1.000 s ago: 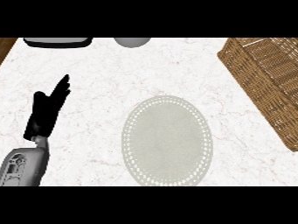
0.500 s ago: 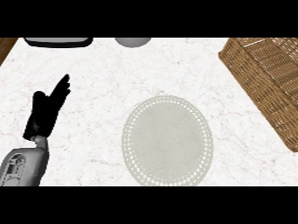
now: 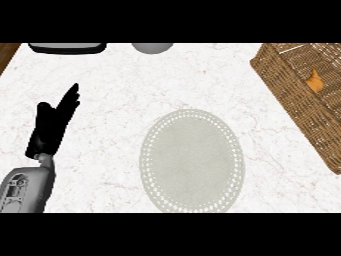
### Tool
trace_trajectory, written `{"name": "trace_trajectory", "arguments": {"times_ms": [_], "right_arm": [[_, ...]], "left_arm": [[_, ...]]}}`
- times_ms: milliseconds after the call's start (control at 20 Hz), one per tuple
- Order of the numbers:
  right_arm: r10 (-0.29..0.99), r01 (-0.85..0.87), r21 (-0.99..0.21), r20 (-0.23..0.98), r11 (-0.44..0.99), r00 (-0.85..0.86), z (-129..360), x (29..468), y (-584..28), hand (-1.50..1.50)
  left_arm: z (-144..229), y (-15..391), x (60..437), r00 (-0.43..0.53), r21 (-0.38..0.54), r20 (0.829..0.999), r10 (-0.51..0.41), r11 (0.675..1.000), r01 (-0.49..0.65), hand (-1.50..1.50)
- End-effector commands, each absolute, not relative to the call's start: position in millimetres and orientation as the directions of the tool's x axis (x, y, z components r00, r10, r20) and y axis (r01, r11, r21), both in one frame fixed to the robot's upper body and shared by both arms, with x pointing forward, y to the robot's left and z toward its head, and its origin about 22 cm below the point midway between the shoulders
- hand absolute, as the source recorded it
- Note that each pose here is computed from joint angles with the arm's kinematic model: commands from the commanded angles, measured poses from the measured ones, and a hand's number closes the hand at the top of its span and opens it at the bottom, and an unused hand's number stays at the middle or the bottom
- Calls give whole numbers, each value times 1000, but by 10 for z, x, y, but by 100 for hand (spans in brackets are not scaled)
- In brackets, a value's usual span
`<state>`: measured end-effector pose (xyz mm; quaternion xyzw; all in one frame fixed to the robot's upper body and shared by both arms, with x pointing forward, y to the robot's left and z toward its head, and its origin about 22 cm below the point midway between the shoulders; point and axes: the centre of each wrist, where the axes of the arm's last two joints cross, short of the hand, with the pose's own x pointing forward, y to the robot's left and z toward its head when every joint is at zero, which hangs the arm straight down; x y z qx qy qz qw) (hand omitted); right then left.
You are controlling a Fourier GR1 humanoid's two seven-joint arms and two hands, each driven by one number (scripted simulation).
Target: Pick the croissant from the placemat and place it in the basket
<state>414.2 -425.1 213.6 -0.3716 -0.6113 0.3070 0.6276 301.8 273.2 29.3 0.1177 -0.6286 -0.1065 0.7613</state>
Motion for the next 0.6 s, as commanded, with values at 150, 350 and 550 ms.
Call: {"name": "trace_trajectory", "arguments": {"times_ms": [150, 350, 550], "right_arm": [[737, 253, -713, 676, 654, 1, 2004, 4116, -4348, -150], [694, 409, -635, 720, 656, 4, 2276, 3991, -4592, -150], [617, 477, -567, 784, 671, 65, 2240, 3777, -4928, -150]], "left_arm": [[238, 2653, 2976, 198, 309, 931, -306, 951, 17, 0], [257, 2787, 3033, 194, 316, 930, -312, 949, 10, 0], [318, 2700, 3035, 177, 293, 940, -291, 956, 16, 0]]}}
